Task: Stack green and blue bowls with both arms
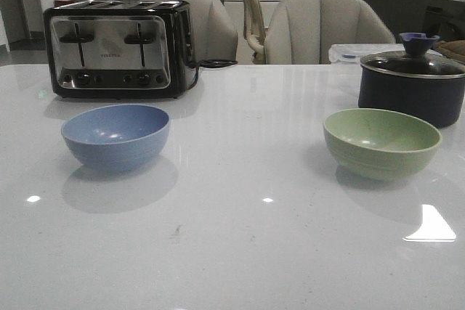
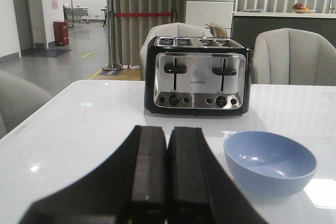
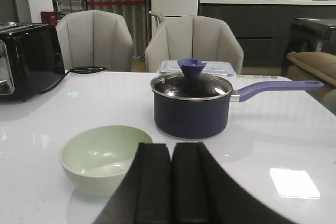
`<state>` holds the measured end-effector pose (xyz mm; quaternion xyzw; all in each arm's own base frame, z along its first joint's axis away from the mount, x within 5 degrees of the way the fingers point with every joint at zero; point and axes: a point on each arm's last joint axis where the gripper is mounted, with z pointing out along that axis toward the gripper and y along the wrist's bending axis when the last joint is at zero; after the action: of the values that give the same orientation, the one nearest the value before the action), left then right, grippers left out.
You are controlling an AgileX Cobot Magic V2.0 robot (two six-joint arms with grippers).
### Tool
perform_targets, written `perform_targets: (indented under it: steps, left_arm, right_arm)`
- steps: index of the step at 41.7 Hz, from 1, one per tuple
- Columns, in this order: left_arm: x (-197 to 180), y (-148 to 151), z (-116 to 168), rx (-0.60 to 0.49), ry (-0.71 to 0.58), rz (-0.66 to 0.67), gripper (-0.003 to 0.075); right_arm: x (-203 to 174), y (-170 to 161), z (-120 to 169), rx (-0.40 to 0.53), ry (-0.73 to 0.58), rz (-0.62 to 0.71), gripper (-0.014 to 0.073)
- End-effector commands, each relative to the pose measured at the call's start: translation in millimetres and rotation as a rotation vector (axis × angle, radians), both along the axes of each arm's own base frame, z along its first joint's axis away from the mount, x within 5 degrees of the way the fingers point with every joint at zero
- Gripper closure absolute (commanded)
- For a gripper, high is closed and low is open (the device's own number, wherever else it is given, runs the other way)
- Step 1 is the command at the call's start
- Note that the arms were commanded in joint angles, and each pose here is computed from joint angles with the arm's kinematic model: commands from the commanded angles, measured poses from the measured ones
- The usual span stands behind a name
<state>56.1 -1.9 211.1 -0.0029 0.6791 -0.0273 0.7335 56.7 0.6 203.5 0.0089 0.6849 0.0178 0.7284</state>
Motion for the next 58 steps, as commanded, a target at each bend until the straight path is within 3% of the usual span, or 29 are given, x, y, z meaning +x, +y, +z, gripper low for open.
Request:
perform_targets:
  steps: [1,30,34,38,47,54,58]
  left_arm:
    - [-2,0,2,-0.012,-0.087,-0.001,0.0619]
    - [-2,0,2,-0.012,-0.089,0.0,0.0619]
    - [-3,1,8,0.0,-0.138,0.004,0.0619]
    - [-7,1,25,-0.003,-0.208,0.007,0.0619]
    - [-29,1,98,-0.007,-0.337,-0.002,0.0619]
    - [-35,0,150,0.014,-0.304,-0.009,0.0619]
    - [-26,-1,165,0.021,-0.193,-0.019,0.0619]
  right_arm:
    - [-3,0,9,-0.006,-0.108,-0.002,0.0561]
    - [-3,0,12,-0.006,-0.126,-0.001,0.0561]
    - [-5,0,23,-0.005,-0.148,-0.002,0.0561]
    - [-12,0,47,-0.005,-0.187,-0.004,0.0561]
    - [-28,-1,109,-0.029,-0.189,-0.02,0.0561]
    - [-22,-2,151,-0.029,-0.115,-0.027,0.0561]
    - [-11,-3,166,-0.028,-0.019,-0.031,0.0561]
